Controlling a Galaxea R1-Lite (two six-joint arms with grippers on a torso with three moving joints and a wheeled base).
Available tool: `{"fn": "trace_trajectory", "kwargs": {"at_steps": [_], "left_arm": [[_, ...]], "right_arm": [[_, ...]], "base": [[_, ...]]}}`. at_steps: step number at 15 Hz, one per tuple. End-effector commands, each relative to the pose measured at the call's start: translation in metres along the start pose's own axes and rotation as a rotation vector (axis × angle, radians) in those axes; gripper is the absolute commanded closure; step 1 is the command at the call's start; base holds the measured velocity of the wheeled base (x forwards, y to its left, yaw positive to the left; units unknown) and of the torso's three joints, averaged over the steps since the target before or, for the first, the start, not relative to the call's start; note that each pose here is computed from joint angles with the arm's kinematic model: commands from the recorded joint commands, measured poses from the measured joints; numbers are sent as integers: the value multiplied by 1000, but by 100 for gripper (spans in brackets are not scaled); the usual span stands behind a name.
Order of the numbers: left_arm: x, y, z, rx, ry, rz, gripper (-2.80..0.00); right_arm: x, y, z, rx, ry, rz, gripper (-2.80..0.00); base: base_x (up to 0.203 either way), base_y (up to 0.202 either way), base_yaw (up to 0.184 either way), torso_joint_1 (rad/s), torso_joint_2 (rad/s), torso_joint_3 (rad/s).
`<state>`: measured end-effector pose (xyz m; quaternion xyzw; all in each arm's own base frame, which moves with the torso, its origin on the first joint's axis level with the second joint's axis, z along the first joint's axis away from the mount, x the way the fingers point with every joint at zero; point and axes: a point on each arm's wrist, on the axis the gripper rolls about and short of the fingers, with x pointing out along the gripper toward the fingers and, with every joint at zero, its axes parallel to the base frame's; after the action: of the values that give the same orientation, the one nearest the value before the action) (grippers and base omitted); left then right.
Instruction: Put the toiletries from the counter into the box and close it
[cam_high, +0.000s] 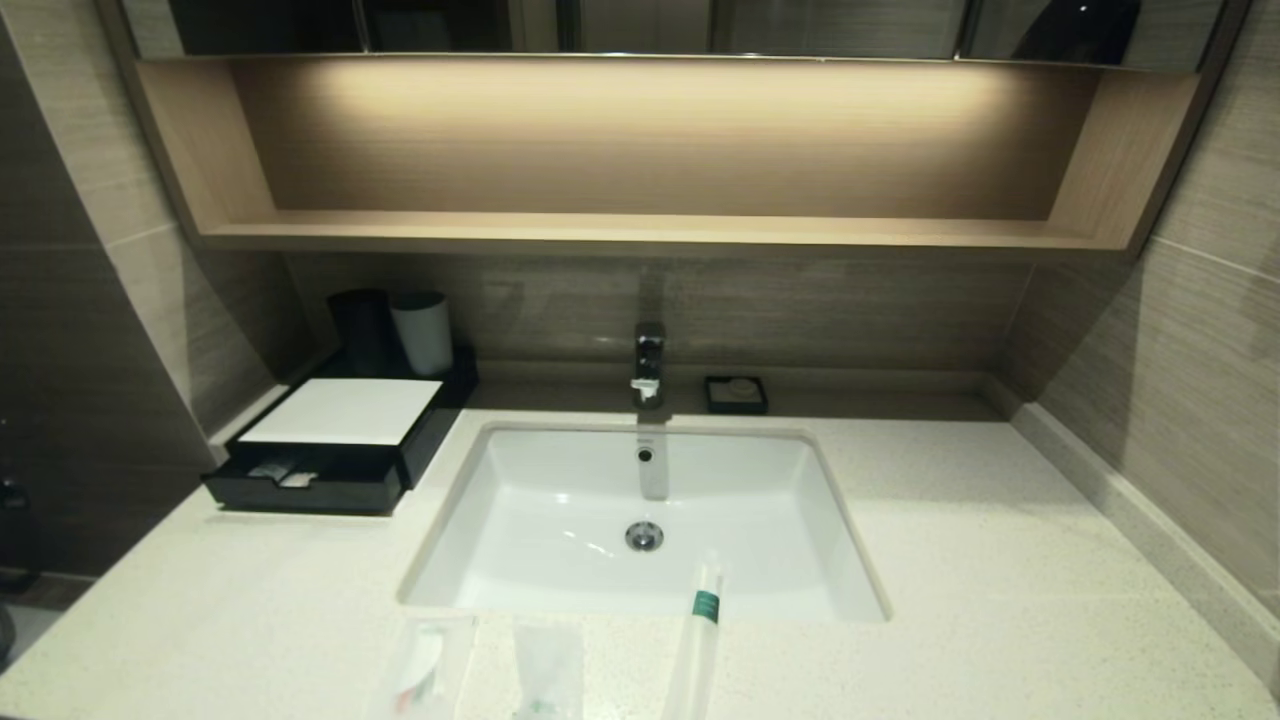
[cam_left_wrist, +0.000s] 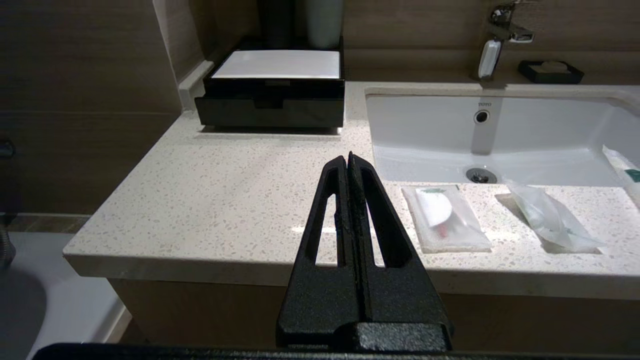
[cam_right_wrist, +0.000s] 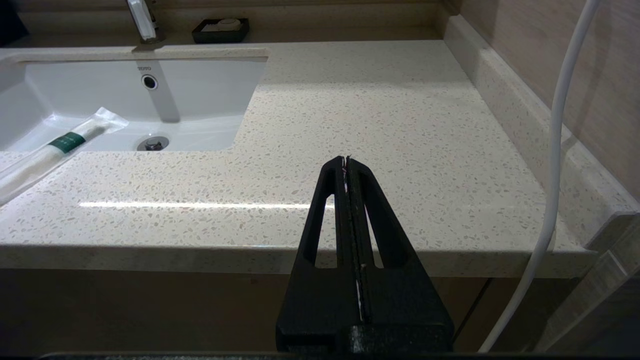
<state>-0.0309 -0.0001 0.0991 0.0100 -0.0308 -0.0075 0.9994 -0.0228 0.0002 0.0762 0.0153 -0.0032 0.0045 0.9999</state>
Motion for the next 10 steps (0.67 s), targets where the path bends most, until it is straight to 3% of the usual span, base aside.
{"fn": "trace_trajectory", "kwargs": {"at_steps": [1, 5, 10], "left_arm": [[-12, 0, 22, -12, 15, -2, 0], [-13, 1, 47, -34, 104, 5, 0], [60, 5, 87, -121, 359, 134, 0]], "right_arm": [[0, 0, 0, 0, 1, 0, 0], [0, 0, 0, 0, 0, 0, 0], [0, 0, 0, 0, 2, 0, 0]], "base": [[0, 0, 0, 0, 0, 0], [0, 0, 0, 0, 0, 0], [0, 0, 0, 0, 0, 0]]}}
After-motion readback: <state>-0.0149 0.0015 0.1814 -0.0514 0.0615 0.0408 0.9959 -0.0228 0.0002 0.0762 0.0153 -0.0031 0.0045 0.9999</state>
